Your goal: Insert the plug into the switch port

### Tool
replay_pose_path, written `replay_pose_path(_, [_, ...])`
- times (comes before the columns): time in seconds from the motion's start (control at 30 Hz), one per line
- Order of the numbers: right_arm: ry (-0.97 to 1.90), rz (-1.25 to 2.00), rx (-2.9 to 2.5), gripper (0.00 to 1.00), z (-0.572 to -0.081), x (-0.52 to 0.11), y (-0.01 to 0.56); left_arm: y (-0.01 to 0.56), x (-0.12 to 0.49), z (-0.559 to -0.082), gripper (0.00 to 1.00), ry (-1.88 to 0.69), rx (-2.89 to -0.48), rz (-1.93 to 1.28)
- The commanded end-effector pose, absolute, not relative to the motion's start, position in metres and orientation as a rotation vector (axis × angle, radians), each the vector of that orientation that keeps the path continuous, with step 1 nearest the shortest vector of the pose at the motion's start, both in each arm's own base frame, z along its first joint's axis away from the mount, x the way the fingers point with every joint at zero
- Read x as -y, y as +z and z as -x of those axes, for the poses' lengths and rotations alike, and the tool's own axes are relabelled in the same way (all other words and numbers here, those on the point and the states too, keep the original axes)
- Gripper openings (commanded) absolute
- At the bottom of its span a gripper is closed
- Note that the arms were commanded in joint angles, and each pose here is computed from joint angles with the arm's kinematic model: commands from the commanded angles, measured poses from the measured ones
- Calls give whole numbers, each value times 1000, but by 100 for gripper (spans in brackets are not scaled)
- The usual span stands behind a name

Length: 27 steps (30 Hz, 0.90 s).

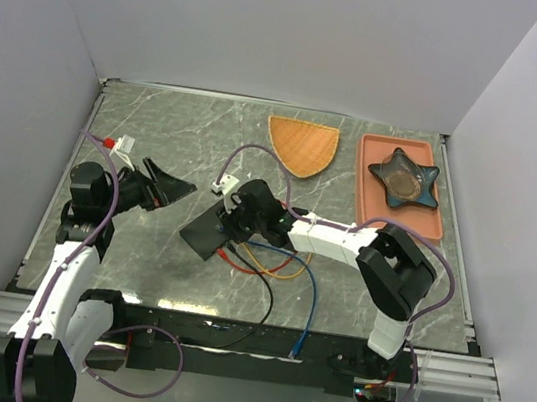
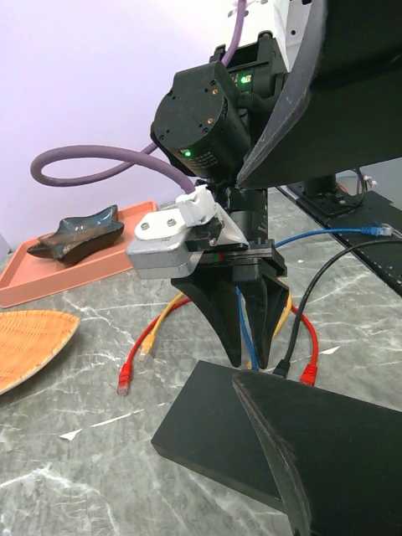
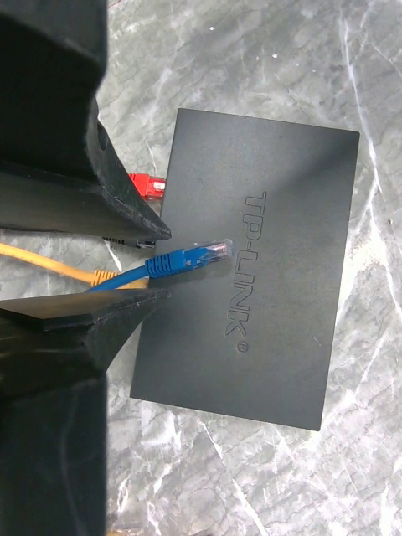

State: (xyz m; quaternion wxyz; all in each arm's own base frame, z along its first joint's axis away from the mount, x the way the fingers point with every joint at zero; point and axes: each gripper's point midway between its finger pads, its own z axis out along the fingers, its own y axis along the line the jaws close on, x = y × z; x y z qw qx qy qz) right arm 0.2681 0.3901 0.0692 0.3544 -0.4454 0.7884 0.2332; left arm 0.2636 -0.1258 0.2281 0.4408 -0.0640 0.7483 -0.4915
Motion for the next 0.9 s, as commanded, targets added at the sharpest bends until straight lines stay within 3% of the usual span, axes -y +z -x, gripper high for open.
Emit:
replay_pose_path(0.0, [607,1150,-2019,38,-269,-396,68,241,125,-266,96,-1204,-1812,114])
replay_pose_path(0.37, [546,1182,-2046,35,-262,-401,48,243,123,-266,96,-1187,-1805,111])
replay_pose_path(0.4, [543,1186,-2050,22,-261,-401,46,244,123,-267,96,-1186,-1804,109])
replay_pose_path(0.5, [517,1149,-2062,0,-266,-398,49,246,124,-265,96,-1182,-1800,99])
replay_pose_path(0.87, [548,1087,-1937,0,-265,-376,128,279,124,-248,97,-1101,-1676,-30])
